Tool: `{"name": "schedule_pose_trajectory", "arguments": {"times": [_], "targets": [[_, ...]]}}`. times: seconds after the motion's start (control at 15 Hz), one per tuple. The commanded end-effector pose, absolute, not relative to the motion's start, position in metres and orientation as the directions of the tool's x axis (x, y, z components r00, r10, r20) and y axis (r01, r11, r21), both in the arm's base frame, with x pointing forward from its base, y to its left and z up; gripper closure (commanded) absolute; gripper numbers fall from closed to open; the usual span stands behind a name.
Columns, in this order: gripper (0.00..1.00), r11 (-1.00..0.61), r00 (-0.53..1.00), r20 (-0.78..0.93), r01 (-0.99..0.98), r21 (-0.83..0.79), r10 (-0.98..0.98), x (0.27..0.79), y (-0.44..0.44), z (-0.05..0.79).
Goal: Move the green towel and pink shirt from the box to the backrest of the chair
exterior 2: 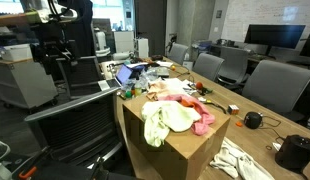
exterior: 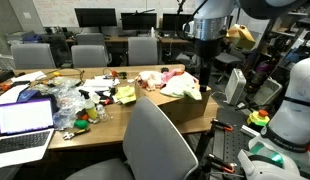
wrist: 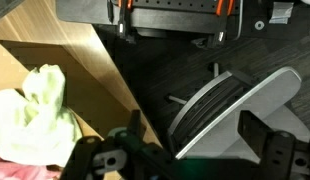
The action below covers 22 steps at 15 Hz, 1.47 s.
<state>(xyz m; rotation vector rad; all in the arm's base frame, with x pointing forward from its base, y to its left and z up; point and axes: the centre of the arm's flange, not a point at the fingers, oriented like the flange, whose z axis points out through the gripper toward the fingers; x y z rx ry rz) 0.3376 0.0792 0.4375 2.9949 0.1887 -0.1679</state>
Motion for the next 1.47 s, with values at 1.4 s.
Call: {"name": "schedule_pose_trajectory", "arguments": {"times": [1.4], "targets": [[0.0, -0.868, 0.848, 0.189, -0.492, -0.066, -0.495, 0.404, -0.126, 0.459]]}}
